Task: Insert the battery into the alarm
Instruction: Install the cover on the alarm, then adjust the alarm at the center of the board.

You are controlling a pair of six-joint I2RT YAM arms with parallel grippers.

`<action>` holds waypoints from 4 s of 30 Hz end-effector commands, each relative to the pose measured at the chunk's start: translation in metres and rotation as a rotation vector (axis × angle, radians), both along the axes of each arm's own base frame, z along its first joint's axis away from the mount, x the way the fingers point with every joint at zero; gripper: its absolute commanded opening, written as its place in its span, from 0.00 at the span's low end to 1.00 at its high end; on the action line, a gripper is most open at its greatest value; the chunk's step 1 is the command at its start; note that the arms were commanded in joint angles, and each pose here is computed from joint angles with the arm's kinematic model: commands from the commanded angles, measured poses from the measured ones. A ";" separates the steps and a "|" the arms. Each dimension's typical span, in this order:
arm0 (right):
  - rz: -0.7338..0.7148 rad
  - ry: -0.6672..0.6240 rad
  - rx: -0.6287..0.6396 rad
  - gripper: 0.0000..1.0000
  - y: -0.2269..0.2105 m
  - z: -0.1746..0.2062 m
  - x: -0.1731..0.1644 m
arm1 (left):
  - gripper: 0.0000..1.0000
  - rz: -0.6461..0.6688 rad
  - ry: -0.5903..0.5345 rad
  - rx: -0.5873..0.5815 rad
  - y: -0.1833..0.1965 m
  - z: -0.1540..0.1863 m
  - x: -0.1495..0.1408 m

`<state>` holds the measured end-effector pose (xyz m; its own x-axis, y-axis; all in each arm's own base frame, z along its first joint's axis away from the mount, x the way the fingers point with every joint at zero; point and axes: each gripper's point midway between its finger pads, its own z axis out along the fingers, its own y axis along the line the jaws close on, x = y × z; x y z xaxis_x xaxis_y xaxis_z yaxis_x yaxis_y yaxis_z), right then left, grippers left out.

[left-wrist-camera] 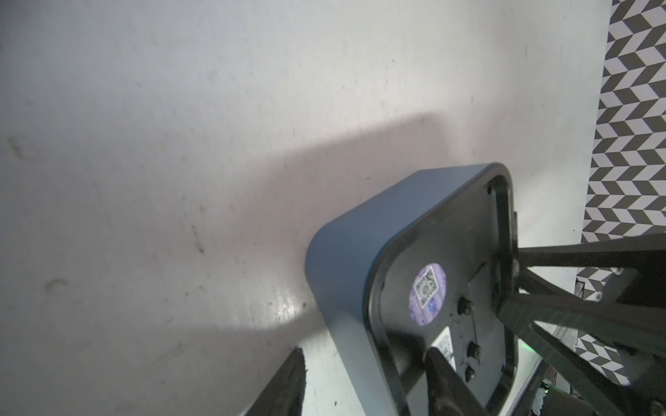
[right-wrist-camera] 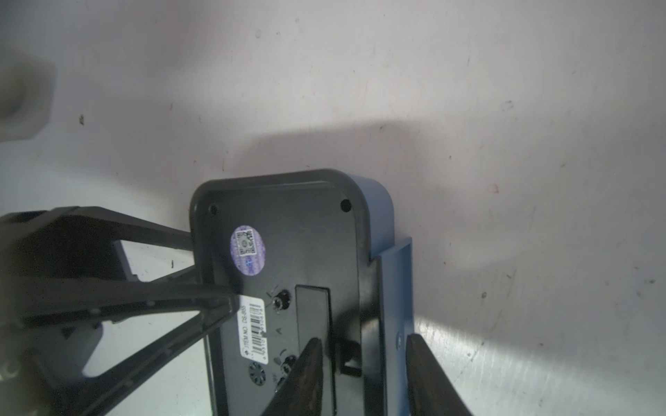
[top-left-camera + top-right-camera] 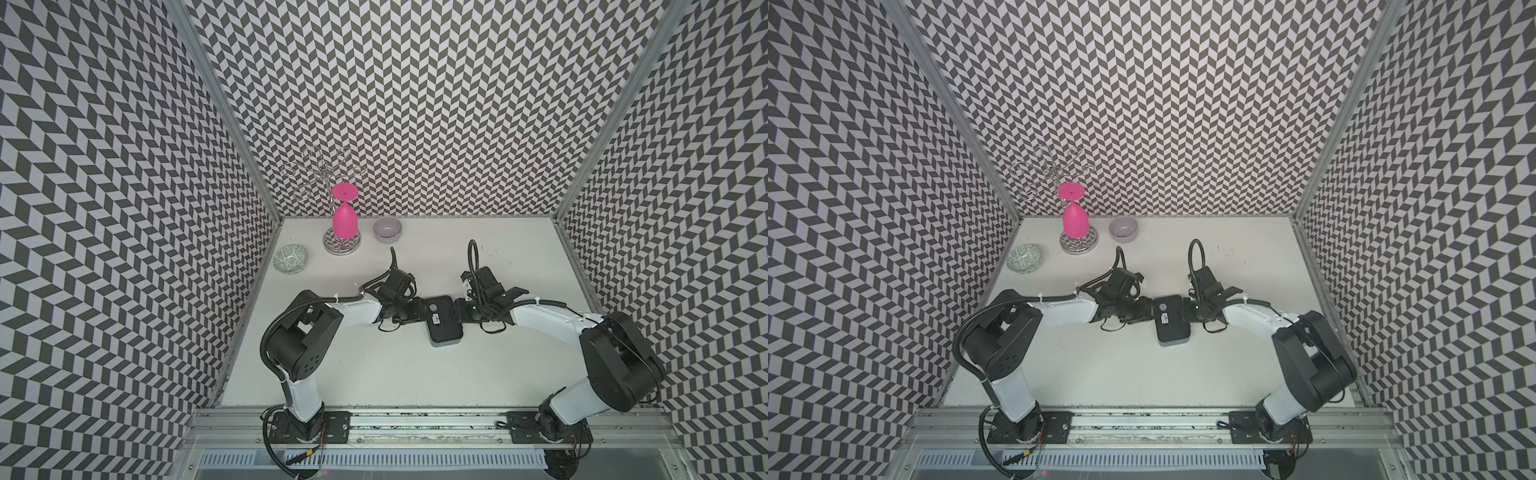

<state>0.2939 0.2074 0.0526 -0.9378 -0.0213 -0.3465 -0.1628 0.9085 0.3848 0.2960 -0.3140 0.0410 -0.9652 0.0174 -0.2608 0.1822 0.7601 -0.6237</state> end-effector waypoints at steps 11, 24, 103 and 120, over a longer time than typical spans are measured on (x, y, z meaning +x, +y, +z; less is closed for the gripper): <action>0.019 0.017 -0.004 0.31 0.000 -0.014 -0.002 | 0.54 0.004 0.020 0.043 0.006 -0.012 -0.002; 0.022 0.093 -0.027 0.26 -0.011 -0.041 -0.027 | 0.54 0.003 0.021 0.044 0.007 -0.014 -0.002; 0.051 -0.037 -0.009 0.16 0.029 -0.009 0.023 | 0.99 0.120 -0.263 -0.071 0.051 0.046 0.013; 0.051 0.001 0.240 0.00 0.031 -0.011 0.015 | 0.99 0.115 -0.208 -0.187 0.036 0.052 0.009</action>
